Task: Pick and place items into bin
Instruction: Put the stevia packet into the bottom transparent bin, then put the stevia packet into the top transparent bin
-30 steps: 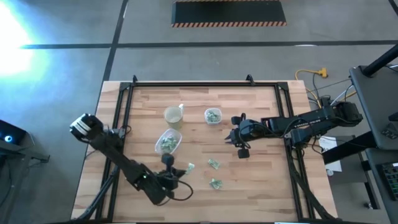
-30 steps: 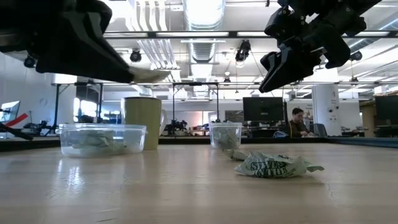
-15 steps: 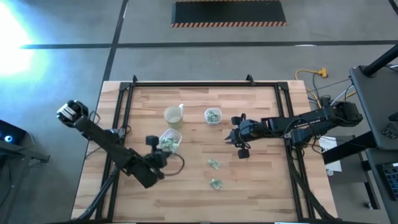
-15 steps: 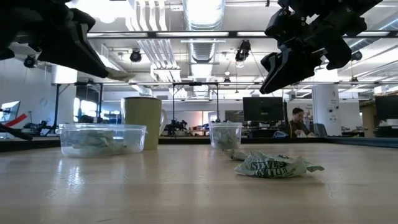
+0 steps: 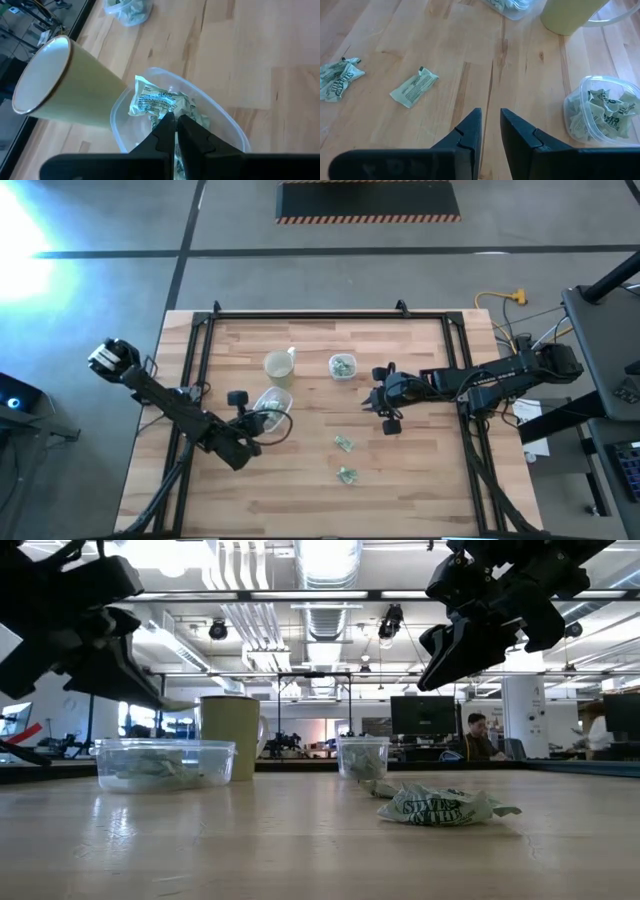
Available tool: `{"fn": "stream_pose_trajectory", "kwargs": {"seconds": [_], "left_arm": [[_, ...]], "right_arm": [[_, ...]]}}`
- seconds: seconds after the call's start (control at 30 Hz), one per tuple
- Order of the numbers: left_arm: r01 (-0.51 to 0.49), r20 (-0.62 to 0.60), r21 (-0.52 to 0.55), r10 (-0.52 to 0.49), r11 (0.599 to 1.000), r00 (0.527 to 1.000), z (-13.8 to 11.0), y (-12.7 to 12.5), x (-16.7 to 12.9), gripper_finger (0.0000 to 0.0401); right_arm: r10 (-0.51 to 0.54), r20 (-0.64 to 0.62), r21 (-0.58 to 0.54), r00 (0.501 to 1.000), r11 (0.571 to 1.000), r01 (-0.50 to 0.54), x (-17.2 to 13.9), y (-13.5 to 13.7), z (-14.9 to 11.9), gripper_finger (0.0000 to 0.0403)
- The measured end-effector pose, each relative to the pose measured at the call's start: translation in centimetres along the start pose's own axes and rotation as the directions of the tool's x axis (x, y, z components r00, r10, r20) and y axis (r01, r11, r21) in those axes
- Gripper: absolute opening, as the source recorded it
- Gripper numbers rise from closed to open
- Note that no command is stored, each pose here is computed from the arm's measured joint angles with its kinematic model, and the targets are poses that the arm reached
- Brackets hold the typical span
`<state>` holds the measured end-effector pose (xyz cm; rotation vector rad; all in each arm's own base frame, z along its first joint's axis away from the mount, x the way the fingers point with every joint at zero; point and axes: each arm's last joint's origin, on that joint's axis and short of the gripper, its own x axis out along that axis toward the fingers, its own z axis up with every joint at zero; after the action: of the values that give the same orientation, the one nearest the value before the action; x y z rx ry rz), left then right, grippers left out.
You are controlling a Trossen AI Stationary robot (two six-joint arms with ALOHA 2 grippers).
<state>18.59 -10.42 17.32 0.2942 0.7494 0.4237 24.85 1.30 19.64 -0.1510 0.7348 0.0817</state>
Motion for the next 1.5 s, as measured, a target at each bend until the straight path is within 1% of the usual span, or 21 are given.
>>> {"fn": "stream_pose_trajectory", "kwargs": {"seconds": [0.23,0.47,0.6,0.77,0.8,0.87,0.97,1.0,1.13,1.23,1.3,1.4,1.5], "left_arm": [[-0.021,0.018,-0.028,0.022,0.999,1.000,0.3,-0.1,0.4,0.0000],[-0.063,-0.017,-0.016,0.063,0.998,0.998,0.0,-0.2,1.6,0.0004],[-0.083,-0.042,0.004,0.083,0.997,0.996,-0.4,-0.3,2.3,0.0034],[-0.092,-0.047,-0.001,0.092,0.996,0.995,-0.3,-0.2,2.5,0.0090],[-0.092,-0.046,-0.005,0.092,0.996,0.995,-0.2,-0.2,2.5,0.0100],[-0.089,-0.039,-0.015,0.088,0.996,0.995,0.0,-0.1,2.3,0.0117],[-0.082,-0.028,-0.027,0.081,0.996,0.996,0.4,0.0,2.1,0.0134],[-0.077,-0.023,-0.036,0.077,0.996,0.997,0.6,0.1,2.0,0.0137],[-0.037,-0.013,-0.067,0.037,0.997,0.999,1.3,0.3,1.5,0.0139],[0.012,-0.015,-0.089,-0.013,0.996,1.000,1.8,0.3,1.1,0.0140],[0.033,-0.016,-0.097,-0.035,0.995,0.999,1.9,0.4,1.0,0.0140],[0.044,-0.014,-0.106,-0.046,0.993,0.999,2.0,0.5,0.8,0.0140],[0.045,-0.011,-0.110,-0.047,0.993,0.999,2.0,0.6,0.8,0.0140]], "right_arm": [[0.000,0.001,0.000,1.000,1.000,0.000,0.0,0.0,0.0,0.0057],[-0.003,0.019,0.000,1.000,1.000,0.003,0.0,0.0,0.1,0.0060],[-0.003,0.017,0.000,1.000,1.000,0.003,0.0,0.0,0.0,0.0061],[0.002,0.017,0.004,1.000,1.000,-0.003,0.0,0.0,0.0,0.0056],[0.022,0.020,0.014,1.000,1.000,-0.023,0.1,0.1,0.0,0.0056],[0.100,0.030,0.031,0.995,0.994,-0.101,0.2,0.3,0.0,0.0058],[0.244,0.057,0.016,0.968,0.969,-0.245,0.8,0.8,-0.1,0.0064],[0.276,0.073,0.008,0.958,0.961,-0.278,1.1,0.9,-0.1,0.0065],[0.352,0.113,-0.034,0.929,0.936,-0.351,3.0,1.1,-0.1,0.0073],[0.426,0.100,-0.064,0.899,0.905,-0.421,4.5,1.4,-0.5,0.0079],[0.447,0.102,-0.069,0.889,0.894,-0.442,5.3,1.5,-0.5,0.0082],[0.450,0.105,-0.059,0.887,0.893,-0.446,6.7,1.7,-0.8,0.0087],[0.450,0.121,-0.076,0.885,0.893,-0.444,8.0,1.9,-1.2,0.0092]]}}
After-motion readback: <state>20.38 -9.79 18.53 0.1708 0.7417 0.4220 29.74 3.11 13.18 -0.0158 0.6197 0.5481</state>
